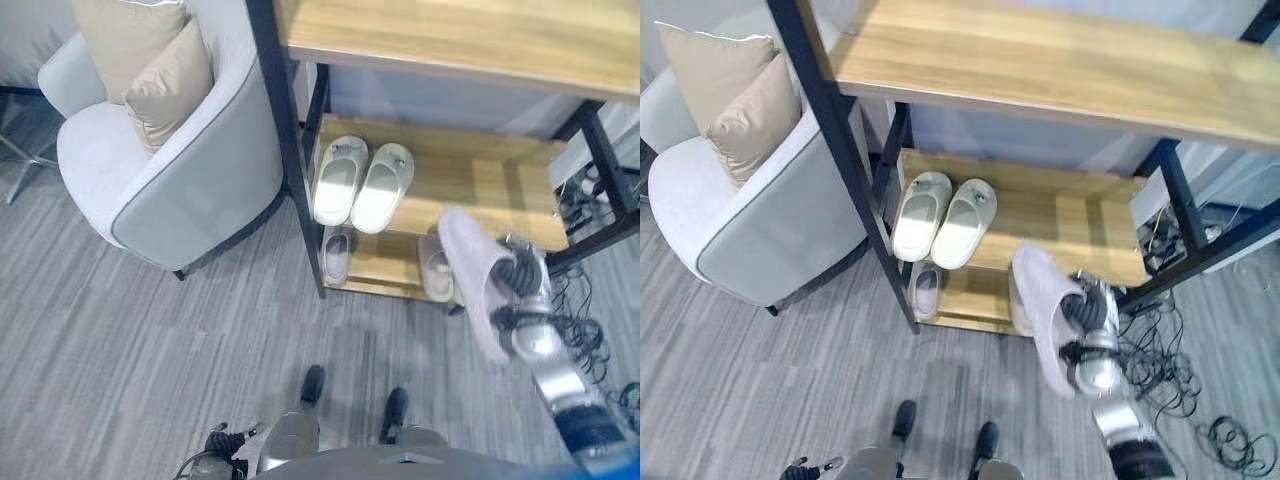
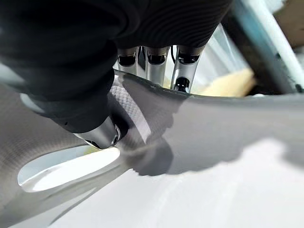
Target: Arrange the slippers neatly on the shoe rack.
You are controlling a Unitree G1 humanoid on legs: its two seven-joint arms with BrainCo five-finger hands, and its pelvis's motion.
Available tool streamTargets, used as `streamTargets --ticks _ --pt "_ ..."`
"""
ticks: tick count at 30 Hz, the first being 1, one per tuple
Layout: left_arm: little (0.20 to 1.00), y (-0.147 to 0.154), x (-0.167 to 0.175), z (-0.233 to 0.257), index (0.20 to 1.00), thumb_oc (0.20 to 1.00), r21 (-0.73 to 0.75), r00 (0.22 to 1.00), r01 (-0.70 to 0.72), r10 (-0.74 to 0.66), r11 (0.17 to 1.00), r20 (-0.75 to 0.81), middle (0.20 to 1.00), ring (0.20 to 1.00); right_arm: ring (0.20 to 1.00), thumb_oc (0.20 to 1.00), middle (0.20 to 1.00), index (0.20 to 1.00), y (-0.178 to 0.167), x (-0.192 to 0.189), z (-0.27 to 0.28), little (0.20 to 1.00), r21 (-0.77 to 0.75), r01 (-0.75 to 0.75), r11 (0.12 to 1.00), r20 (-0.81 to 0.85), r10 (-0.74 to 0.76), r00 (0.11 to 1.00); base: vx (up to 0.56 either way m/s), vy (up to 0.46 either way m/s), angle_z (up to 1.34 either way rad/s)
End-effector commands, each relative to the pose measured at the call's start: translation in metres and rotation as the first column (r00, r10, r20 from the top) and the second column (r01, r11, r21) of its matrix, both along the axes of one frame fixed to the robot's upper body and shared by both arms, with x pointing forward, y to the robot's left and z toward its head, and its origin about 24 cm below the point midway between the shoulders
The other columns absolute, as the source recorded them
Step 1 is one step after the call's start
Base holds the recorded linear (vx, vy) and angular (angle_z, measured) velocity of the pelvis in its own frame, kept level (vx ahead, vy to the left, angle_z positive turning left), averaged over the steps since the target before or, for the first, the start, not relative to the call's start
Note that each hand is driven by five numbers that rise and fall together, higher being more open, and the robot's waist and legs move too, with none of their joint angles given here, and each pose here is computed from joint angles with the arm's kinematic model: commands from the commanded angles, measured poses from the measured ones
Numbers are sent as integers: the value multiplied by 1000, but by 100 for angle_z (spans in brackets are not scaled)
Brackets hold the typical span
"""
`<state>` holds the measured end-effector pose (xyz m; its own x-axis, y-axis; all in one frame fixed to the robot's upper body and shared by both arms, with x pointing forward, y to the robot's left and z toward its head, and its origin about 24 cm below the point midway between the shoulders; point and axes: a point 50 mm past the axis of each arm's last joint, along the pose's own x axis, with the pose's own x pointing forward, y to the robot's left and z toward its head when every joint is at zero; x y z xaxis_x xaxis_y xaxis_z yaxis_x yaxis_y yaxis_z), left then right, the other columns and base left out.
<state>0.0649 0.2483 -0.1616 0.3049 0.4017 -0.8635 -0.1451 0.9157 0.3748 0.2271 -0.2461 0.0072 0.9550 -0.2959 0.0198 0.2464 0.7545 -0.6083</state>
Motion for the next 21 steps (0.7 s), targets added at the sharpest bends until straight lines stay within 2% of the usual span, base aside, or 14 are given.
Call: streamTargets --ticks 1,5,6,9,17,21 --pt "1000 6 12 2 1000 1000 9 999 -35 35 999 5 1000 1000 200 200 200 200 -1 18 36 200 24 -84 996 160 79 984 -15 -33 -4" --pt "1000 -10 23 0 1000 1000 -35 999 -15 16 999 43 1000 1000 200 200 200 200 3 -5 16 200 130 -85 988 93 73 993 -79 -2 30" --pt "1000 -14 28 1 1000 1000 -39 998 -5 8 999 59 1000 1000 200 200 200 200 2 -13 5 200 130 -78 988 32 74 997 -36 70 121" --pt "1000 -19 12 -4 1000 1000 -53 1000 -9 9 999 7 1000 1000 200 200 200 200 13 -19 -14 200 199 -74 977 -39 83 996 -10 144 74" --pt "1000 -7 -11 -5 1000 1000 -24 997 28 -29 999 -70 1000 1000 200 200 200 200 26 -16 -26 200 230 -106 968 -95 130 987 114 205 -25" --pt "1000 7 5 2 1000 1000 24 999 31 -31 999 -10 1000 1000 200 200 200 200 35 -15 -25 200 236 -138 962 -94 164 982 127 20 -28"
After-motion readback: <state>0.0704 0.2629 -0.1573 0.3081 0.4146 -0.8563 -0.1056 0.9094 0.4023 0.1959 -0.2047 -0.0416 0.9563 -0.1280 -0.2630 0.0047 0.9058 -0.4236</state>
